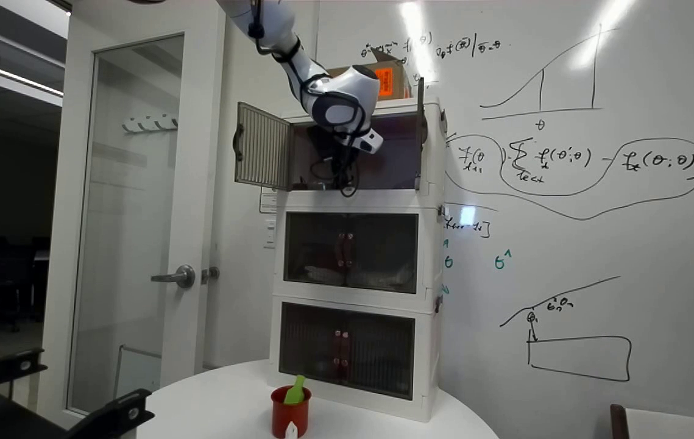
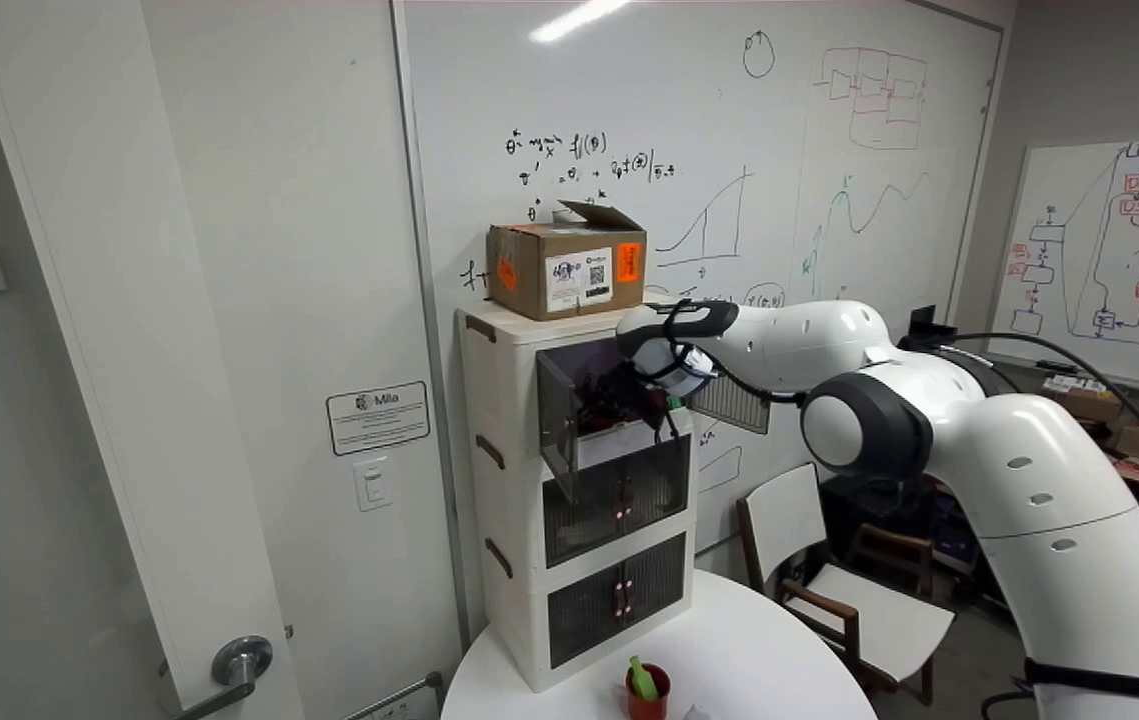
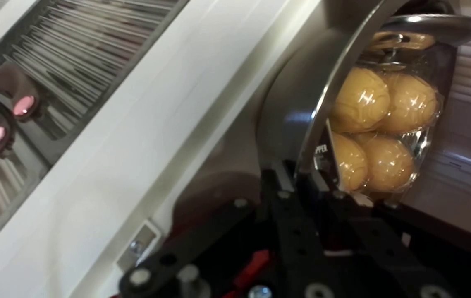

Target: Remove the silver bowl from the top cabinet and put it on the table

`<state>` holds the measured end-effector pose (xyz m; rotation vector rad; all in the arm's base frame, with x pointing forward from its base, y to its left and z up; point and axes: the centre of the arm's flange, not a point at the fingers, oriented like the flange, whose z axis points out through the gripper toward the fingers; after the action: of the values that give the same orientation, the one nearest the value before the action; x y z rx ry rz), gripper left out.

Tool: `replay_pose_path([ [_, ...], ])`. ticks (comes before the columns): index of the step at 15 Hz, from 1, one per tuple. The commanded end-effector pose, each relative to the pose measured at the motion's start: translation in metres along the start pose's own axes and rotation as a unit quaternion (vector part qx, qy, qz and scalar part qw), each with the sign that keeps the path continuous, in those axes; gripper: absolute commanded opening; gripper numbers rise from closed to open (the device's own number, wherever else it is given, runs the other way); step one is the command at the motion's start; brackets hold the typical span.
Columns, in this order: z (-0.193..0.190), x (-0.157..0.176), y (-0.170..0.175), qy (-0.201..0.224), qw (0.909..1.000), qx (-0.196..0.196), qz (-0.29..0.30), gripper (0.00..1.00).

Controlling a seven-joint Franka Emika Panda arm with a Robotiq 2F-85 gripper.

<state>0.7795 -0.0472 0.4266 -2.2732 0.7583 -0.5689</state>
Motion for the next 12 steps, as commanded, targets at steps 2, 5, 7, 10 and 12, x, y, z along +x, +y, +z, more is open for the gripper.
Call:
replay_pose_path([
  [2,-0.011,0.0,-0.013,0.007,1.0,0.006,0.003,0.03],
  [5,-0.026,-0.004,-0.01,0.022,0.9997,0.012,0.009,0.03],
  [7,-0.039,-0.007,-0.008,0.037,0.9991,0.013,0.013,0.03],
  [10,-0.06,-0.012,-0.001,0.065,0.9975,0.012,0.026,0.03],
  [12,-0.072,-0.017,0.005,0.078,0.9962,0.013,0.037,0.03],
])
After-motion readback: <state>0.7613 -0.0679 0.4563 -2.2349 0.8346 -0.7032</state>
